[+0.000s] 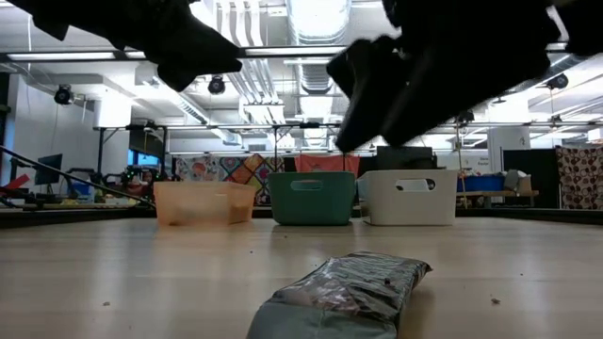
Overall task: Organize candy in baskets
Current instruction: Put the brown chocolate into the white bin
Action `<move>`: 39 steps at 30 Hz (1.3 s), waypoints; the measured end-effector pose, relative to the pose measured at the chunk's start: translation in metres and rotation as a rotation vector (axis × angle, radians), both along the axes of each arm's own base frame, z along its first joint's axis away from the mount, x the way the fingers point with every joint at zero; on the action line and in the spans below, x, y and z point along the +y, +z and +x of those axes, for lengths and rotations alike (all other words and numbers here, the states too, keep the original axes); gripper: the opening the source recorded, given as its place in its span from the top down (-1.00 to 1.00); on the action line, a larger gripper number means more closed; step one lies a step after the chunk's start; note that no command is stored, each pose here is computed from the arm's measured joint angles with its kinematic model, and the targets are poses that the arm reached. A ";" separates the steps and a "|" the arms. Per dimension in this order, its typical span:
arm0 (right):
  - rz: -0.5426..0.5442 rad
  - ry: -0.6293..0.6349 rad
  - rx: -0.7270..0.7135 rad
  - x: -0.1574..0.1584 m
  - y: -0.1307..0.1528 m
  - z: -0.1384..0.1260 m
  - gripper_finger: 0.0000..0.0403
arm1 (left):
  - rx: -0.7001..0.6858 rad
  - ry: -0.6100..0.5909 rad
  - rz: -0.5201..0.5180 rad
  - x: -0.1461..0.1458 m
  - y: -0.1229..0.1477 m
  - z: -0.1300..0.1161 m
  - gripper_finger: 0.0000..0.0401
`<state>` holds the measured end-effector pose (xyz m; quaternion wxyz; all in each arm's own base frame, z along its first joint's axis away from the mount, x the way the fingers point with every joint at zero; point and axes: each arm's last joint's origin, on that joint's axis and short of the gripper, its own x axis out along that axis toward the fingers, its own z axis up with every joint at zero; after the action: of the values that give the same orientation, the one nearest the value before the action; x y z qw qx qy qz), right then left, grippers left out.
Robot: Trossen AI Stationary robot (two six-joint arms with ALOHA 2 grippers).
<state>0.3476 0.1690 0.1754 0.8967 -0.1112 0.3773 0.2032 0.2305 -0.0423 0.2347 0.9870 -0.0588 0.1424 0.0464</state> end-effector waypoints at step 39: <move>0.091 0.087 0.017 0.022 -0.060 0.020 0.10 | 0.000 -0.003 0.016 0.000 0.000 0.000 0.42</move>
<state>0.3678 0.1910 0.1158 0.8879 -0.0848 0.3700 0.2600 0.2306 -0.0421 0.2347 0.9875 -0.0506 0.1423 0.0460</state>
